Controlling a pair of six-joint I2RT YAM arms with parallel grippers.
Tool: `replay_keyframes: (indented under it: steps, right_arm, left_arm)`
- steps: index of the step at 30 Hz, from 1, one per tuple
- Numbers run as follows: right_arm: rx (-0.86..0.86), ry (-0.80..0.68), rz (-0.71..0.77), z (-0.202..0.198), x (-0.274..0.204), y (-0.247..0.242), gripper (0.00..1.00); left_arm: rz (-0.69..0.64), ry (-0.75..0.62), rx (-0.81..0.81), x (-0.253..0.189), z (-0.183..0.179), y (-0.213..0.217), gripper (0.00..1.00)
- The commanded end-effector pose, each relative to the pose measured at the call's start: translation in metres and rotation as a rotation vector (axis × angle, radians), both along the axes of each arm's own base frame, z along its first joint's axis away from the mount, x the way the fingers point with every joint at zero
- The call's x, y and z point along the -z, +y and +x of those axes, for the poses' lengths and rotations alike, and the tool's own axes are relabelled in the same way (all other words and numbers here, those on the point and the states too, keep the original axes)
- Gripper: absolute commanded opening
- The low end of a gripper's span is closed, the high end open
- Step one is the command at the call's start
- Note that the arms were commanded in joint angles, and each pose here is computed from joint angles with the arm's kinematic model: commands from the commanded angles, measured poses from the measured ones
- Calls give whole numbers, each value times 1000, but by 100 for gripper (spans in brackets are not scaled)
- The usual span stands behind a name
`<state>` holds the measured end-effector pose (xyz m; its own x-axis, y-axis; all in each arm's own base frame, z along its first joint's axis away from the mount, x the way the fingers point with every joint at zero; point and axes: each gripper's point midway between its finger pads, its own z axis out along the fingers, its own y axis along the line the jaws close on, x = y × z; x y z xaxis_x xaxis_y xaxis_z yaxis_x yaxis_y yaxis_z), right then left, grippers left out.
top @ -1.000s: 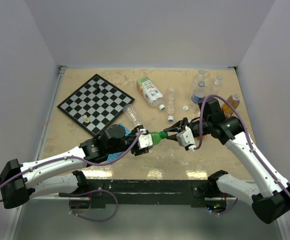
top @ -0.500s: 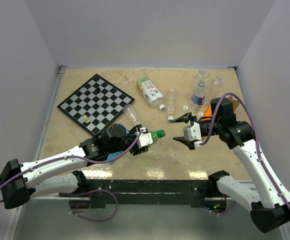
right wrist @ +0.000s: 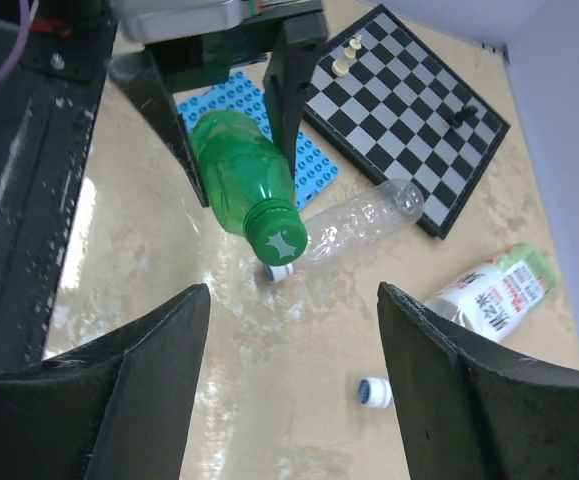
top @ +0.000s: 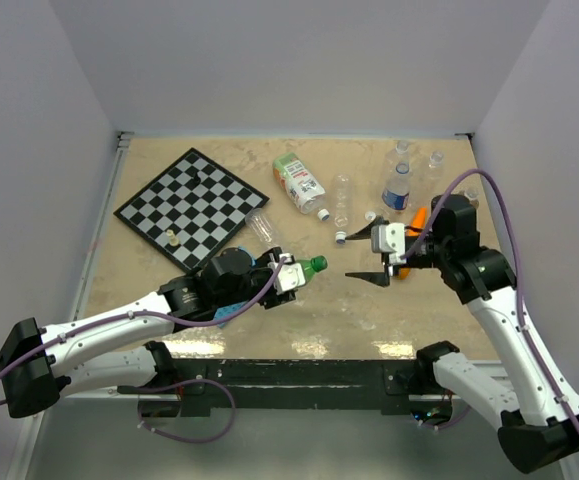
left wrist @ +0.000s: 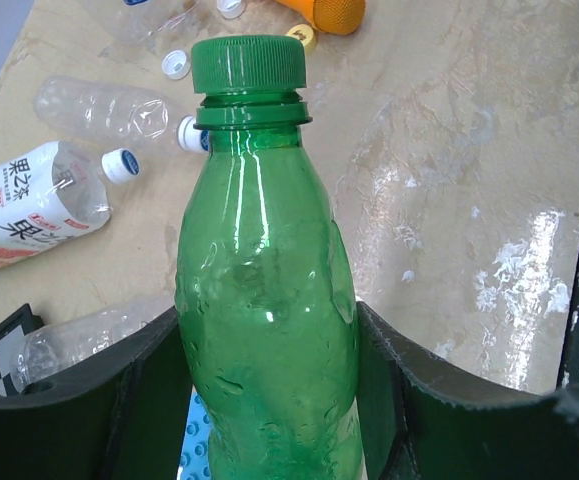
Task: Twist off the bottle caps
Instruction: Unscrew the bottle cap from the plastic bottle.
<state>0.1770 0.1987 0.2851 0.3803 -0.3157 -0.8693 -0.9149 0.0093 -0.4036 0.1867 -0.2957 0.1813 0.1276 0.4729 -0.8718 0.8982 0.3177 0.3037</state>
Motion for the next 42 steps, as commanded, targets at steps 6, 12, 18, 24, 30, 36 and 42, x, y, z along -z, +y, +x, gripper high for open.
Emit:
replay_keyframes:
  steps: [6, 12, 18, 24, 30, 36, 42]
  right_arm:
    - [163, 468, 127, 21, -15, 16, 71]
    - [129, 680, 124, 23, 4, 27, 73]
    - [197, 786, 116, 42, 23, 31, 72]
    - [186, 854, 103, 44, 32, 41, 72]
    - [166, 885, 83, 45, 37, 50, 70]
    - [137, 896, 64, 38, 40, 58, 64]
    - [119, 893, 58, 36, 39, 60, 51]
  left_arm:
    - [-31, -30, -81, -14, 14, 3, 8]
    - [-18, -45, -134, -13, 22, 8, 8]
    - [-15, -39, -132, -12, 22, 7, 8]
    - [-19, -35, -123, -12, 21, 6, 8]
    - [-17, -27, -107, -10, 19, 3, 8]
    - [-16, -24, -103, -10, 19, 2, 8]
    - [-11, -22, -101, -8, 18, 2, 8]
